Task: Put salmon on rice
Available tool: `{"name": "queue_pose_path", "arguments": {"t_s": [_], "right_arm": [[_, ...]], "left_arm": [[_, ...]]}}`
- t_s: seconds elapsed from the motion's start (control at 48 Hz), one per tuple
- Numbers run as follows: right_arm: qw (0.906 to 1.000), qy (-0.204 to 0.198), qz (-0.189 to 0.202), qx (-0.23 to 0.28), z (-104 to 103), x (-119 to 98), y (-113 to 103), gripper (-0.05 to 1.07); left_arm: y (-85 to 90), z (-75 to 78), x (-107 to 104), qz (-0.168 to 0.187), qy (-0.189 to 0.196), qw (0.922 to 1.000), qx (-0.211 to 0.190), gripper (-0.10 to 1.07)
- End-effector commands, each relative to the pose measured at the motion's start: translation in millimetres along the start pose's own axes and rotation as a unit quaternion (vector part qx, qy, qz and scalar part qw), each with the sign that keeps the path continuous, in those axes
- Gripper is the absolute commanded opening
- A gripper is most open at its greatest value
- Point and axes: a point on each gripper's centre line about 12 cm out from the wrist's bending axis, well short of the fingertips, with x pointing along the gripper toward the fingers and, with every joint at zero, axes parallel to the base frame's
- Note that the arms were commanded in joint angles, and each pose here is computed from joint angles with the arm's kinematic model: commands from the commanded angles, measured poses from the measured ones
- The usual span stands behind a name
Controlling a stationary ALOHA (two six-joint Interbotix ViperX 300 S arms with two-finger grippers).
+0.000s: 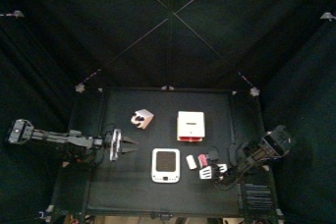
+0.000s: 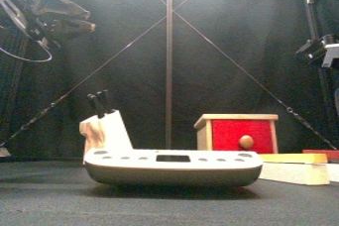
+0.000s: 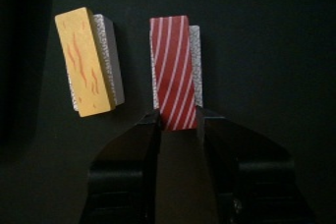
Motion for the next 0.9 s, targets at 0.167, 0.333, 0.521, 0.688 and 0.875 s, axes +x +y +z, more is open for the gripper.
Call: {"name": "queue_pose_path", "arguments": {"t_s": [0.167,0.333,0.521,0.688,0.875], "right_arm": [[1.0000,0.003,0.007,0.005,1.4,-2.8,4.4,0.62],[1.0000,0.004,0.006,0.006,0.8,-2.7,5.1,0.65],[0.9999,0.003,0.005,0.009,1.4,-4.5,6.6,0.67],[0.9999,0.008,0.001,0.013,0.2,-5.0,5.4,0.67],[0.9999,0.006,0.001,0.014,0.7,-4.9,5.5,0.67]], "left_arm": [[0.1,5.3,1.7,0.000,-0.008,1.0000,0.002,0.73],[0.1,5.3,1.7,0.000,-0.008,1.0000,0.002,0.73],[0.1,5.3,1.7,0.000,-0.008,1.0000,0.002,0.73],[0.4,5.1,1.7,0.001,-0.008,1.0000,0.002,0.73],[0.1,4.1,1.3,0.000,-0.007,1.0000,0.002,0.73]]}}
